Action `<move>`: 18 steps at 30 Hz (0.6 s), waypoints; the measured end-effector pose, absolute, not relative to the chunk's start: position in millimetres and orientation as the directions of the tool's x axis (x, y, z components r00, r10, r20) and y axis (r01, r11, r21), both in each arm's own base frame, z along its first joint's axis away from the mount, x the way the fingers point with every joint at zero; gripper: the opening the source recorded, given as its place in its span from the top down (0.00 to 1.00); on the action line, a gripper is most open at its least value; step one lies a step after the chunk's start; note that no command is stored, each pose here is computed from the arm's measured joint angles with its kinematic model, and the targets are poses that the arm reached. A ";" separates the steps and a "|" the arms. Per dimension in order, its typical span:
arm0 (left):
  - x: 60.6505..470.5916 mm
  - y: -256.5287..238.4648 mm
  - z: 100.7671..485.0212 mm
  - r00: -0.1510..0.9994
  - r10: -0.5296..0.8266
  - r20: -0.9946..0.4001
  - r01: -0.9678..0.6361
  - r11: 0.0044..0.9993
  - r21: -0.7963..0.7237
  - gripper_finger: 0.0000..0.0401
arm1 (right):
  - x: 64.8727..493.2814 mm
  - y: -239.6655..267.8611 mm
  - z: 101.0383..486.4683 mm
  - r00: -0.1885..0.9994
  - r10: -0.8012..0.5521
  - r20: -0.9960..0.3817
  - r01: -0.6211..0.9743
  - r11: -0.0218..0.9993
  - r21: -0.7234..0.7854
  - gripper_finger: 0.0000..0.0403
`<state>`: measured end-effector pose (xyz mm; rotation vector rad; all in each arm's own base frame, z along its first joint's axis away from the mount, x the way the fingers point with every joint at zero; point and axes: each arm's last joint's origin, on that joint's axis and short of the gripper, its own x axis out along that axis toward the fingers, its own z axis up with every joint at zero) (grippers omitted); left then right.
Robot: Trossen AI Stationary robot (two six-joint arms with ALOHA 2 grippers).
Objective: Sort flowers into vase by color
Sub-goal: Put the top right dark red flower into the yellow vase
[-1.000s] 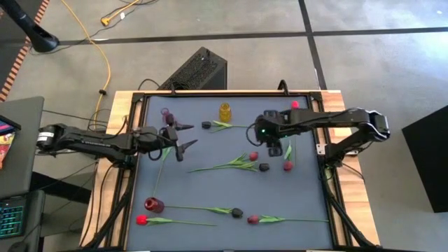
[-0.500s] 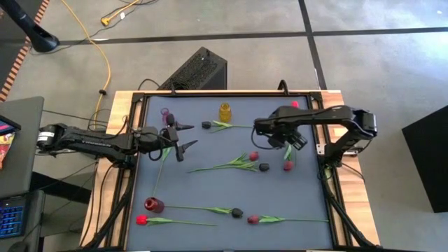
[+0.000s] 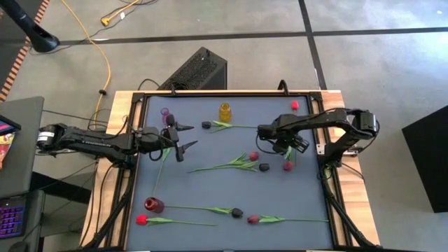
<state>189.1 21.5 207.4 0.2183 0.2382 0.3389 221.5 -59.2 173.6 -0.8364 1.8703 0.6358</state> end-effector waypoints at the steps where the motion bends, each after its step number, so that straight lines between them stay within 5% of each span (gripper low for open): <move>1: 189.1 21.5 207.4 0.916 0.352 -0.193 -0.301 0.920 0.250 0.34 | 220.2 -59.2 169.7 -0.311 -0.275 -0.910 -0.775 0.628 0.075 0.47; 18: 189.1 21.5 207.5 0.915 0.354 -0.193 -0.307 0.923 0.233 0.34 | 205.4 -58.6 133.1 -0.275 -0.284 -0.919 -0.825 0.560 0.074 0.57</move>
